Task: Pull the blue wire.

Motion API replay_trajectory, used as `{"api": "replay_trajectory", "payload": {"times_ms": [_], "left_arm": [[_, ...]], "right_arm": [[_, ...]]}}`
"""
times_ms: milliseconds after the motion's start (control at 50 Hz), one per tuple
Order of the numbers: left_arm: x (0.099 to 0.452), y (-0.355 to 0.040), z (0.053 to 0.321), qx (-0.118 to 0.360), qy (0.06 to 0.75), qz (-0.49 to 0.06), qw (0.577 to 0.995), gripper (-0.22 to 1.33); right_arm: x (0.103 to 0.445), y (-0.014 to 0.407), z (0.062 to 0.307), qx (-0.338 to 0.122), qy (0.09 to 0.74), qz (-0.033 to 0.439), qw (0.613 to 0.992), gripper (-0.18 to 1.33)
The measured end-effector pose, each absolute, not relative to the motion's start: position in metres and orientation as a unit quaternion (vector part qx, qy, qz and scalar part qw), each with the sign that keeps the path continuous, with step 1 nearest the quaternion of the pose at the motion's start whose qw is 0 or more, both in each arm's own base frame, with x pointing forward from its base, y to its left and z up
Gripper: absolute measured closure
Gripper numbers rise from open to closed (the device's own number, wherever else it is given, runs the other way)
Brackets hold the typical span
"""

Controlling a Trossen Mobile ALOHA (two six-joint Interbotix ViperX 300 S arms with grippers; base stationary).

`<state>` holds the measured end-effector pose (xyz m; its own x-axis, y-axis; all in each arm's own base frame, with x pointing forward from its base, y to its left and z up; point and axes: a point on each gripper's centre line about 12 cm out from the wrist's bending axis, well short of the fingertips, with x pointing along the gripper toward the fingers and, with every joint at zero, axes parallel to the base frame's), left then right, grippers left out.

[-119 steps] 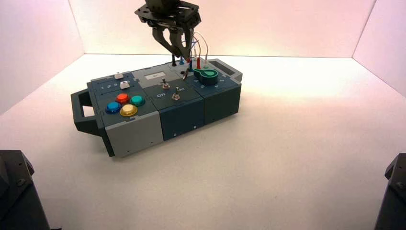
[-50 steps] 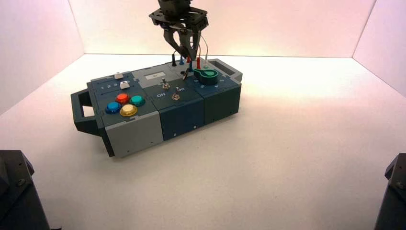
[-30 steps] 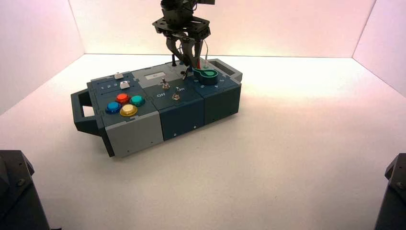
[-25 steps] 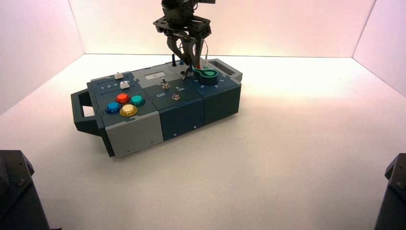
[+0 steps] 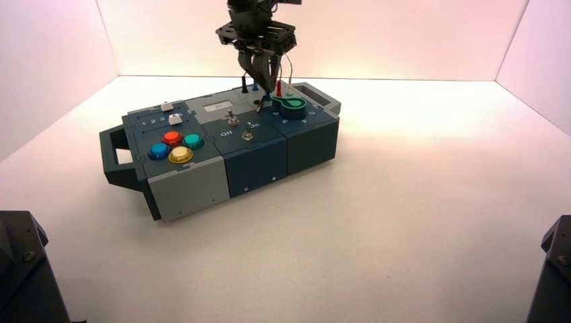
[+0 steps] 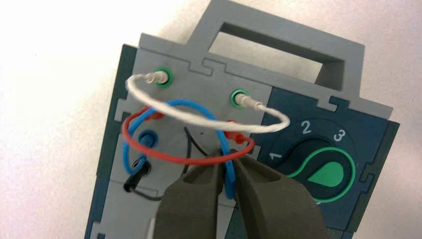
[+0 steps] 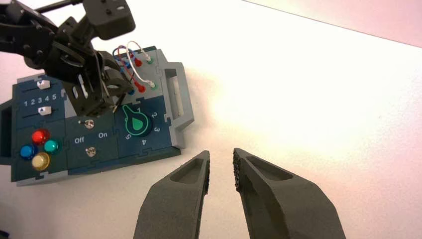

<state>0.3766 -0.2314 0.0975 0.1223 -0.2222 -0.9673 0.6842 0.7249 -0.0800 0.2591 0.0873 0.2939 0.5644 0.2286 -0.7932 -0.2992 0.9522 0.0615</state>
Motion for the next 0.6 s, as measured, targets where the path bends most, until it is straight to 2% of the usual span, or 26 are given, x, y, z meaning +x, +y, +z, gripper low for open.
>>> {"api": "replay_trajectory", "payload": {"times_ms": [600], "left_arm": [[0.3778, -0.2286, 0.1011, 0.186, 0.592, -0.307, 0.721, 1.13]], "right_arm": [[0.2588, 0.0872, 0.2947, -0.04, 0.442, 0.149, 0.883, 0.57]]}}
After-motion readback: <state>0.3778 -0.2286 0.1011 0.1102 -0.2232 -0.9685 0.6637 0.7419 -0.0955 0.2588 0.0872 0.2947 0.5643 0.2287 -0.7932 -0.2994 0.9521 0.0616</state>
